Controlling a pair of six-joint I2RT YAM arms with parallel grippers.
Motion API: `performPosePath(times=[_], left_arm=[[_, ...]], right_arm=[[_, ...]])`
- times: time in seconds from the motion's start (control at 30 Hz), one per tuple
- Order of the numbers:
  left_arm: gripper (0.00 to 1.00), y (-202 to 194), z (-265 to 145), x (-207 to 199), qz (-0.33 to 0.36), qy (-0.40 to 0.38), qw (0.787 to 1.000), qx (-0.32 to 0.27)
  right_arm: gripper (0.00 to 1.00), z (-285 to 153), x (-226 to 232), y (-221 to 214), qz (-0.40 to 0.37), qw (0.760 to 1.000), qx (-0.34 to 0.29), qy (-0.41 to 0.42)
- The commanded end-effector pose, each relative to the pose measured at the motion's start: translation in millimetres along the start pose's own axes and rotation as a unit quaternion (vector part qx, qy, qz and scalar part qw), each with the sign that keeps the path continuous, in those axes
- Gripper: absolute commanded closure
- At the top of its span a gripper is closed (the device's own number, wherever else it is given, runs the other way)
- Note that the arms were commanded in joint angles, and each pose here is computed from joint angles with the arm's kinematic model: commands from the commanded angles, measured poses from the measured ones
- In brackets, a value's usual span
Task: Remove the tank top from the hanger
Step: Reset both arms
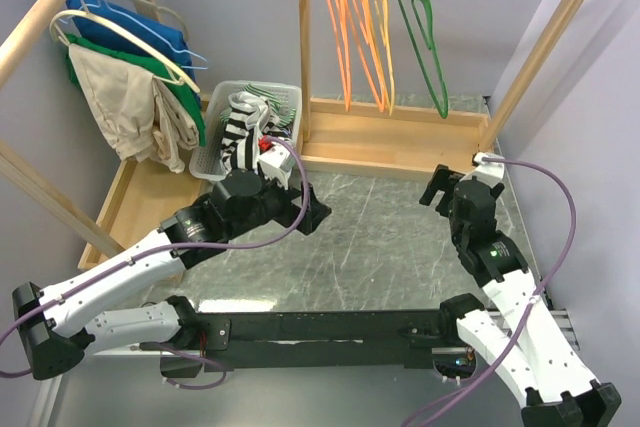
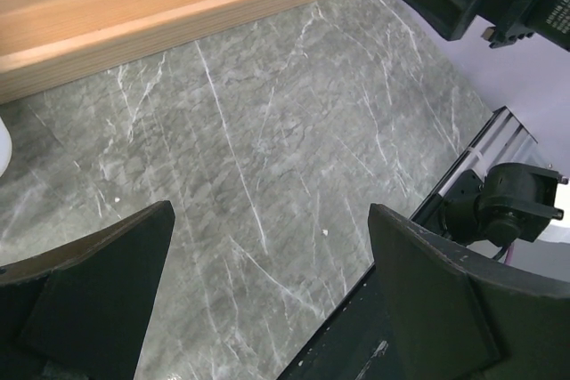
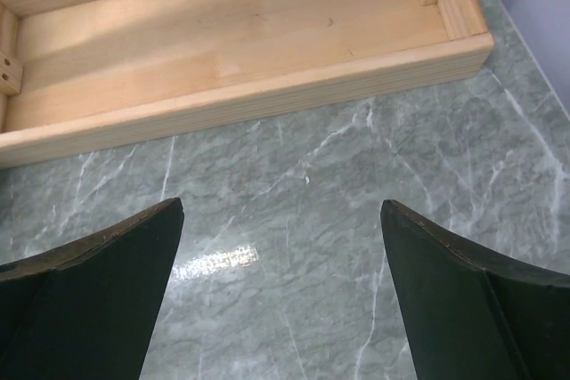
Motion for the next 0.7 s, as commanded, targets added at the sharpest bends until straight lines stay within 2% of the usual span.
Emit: performPosePath(times=[0.0, 0.13, 0.23, 0.33, 0.37, 0.43, 0.47, 0.53, 0.57, 0.67], left_arm=[[0.04, 24.4, 2.4, -16.8, 0.039, -0.052, 0.998, -0.023], [0.04, 38.8, 15.7, -31.3, 0.071, -0.107, 0.992, -0.014], [0.04, 47.9, 22.0, -37.2, 0.082, -0.154, 0.985, -0.013], [0.04, 46.2, 28.4, -23.0, 0.078, -0.146, 0.986, -0.022], [0.04, 52.3, 31.1, -11.2, 0.072, -0.133, 0.988, -0.044], [0.04, 40.0, 33.5, 11.2, 0.051, -0.117, 0.991, -0.043], [0.04, 49.3, 34.3, 26.7, 0.045, -0.086, 0.992, -0.082], [0.04, 41.7, 32.3, 46.6, 0.040, -0.040, 0.993, -0.100], [0.04, 44.0, 31.0, 59.6, 0.035, 0.010, 0.992, -0.124], [0.04, 46.2, 23.3, 77.8, 0.037, 0.078, 0.983, -0.165]], right_arm=[[0.00, -0.4, 11.7, 25.0, 0.010, 0.997, -0.028, 0.064], [0.00, 2.9, 18.5, 39.6, -0.005, 0.994, -0.024, 0.110], [0.00, 8.1, 19.3, 47.2, 0.000, 0.993, -0.007, 0.114], [0.00, 10.5, 19.0, 50.0, 0.015, 0.992, -0.007, 0.128], [0.00, 10.0, 18.9, 51.2, 0.021, 0.991, -0.011, 0.133], [0.00, 12.7, 16.1, 50.8, 0.032, 0.992, -0.016, 0.125], [0.00, 14.3, 14.1, 50.3, 0.034, 0.993, -0.017, 0.113], [0.00, 18.1, 9.7, 44.8, 0.035, 0.995, -0.016, 0.091], [0.00, 18.7, 7.4, 43.1, 0.038, 0.996, -0.020, 0.080], [0.00, 21.9, -0.7, 36.0, 0.051, 0.998, -0.030, 0.037]])
Point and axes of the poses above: each gripper's point midway between its finger pads, its own z axis out along the fingers, its own x axis along the line the jaws close on, y = z × x, the point moved 9 cm from there along -z, back along the fingers, and after that the axes turned 1 degree about -z, right-handed, at the moved point
